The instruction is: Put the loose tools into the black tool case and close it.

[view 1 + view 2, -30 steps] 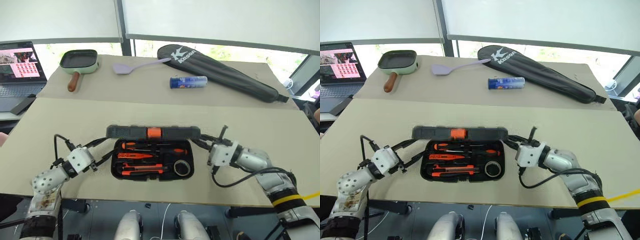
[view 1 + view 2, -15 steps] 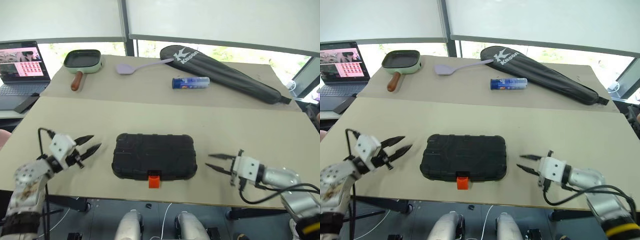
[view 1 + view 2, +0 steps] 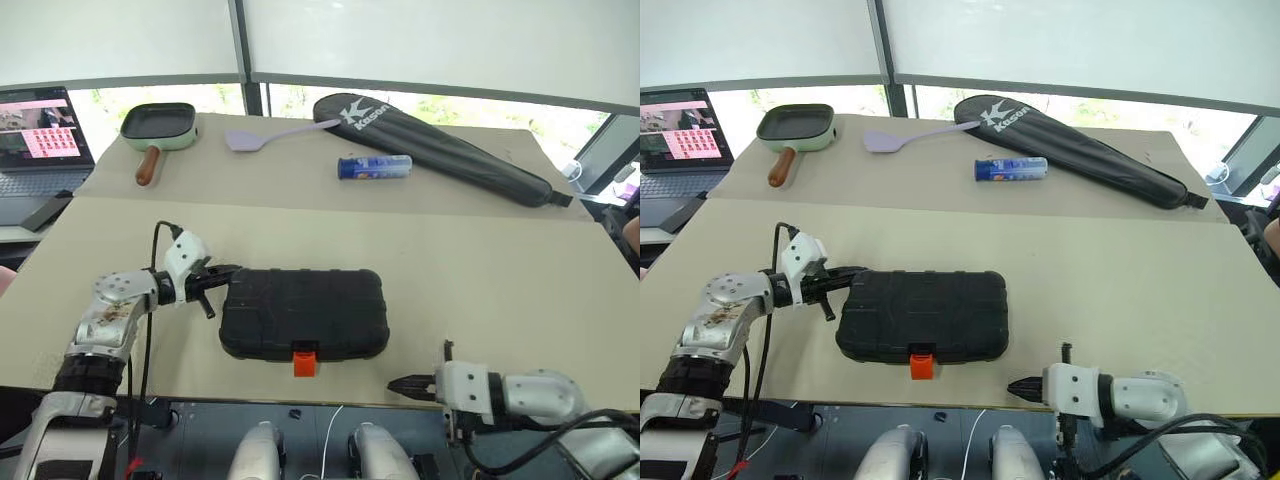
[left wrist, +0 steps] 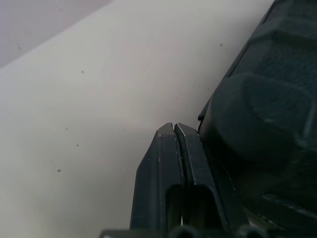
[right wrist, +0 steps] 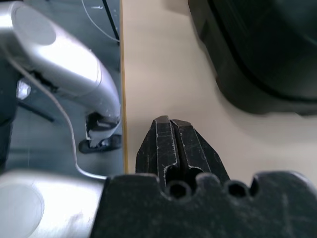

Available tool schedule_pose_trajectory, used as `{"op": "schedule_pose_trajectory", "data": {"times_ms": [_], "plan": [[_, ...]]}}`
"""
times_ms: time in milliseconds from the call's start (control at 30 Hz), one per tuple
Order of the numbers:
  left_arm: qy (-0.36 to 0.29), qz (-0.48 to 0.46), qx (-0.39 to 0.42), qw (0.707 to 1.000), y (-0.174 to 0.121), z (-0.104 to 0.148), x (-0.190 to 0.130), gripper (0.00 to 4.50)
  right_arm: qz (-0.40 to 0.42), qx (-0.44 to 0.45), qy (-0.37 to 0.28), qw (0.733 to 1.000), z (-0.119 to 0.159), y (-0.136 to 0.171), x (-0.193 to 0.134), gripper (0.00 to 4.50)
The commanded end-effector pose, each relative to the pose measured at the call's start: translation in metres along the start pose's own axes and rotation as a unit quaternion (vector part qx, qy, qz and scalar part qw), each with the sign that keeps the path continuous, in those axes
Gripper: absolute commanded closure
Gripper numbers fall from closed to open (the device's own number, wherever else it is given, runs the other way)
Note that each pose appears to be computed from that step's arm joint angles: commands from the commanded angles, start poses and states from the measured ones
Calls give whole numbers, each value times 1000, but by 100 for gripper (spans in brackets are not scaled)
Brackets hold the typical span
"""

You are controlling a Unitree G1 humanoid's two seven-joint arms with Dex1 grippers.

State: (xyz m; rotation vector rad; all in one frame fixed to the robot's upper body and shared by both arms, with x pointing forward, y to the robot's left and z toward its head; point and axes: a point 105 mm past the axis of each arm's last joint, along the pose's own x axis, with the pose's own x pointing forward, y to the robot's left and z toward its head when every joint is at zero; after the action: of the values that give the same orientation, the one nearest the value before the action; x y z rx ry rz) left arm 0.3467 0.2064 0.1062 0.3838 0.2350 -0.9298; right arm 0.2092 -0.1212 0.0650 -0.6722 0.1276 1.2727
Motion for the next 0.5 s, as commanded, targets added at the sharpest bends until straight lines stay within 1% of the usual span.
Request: {"op": "schedule_pose_trajectory", "data": {"times_ms": [33, 133, 267, 333, 500], "plan": [[1, -49, 19, 999, -13, 1, 11, 439, -33, -11, 19, 999, -3, -16, 3, 450], [-6, -62, 6, 998, -16, 1, 9, 439, -56, -16, 8, 998, 2, -28, 7, 450], [-11, -62, -10, 998, -20, -3, 1, 439, -87, -22, 8, 996, 2, -50, 13, 450], [-16, -56, -21, 998, -24, -5, -6, 439, -107, -23, 5, 994, 2, -66, 17, 450], [-58, -39, -50, 996, -38, -1, -16, 439, -145, -31, 2, 989, 0, -102, 23, 450]]}}
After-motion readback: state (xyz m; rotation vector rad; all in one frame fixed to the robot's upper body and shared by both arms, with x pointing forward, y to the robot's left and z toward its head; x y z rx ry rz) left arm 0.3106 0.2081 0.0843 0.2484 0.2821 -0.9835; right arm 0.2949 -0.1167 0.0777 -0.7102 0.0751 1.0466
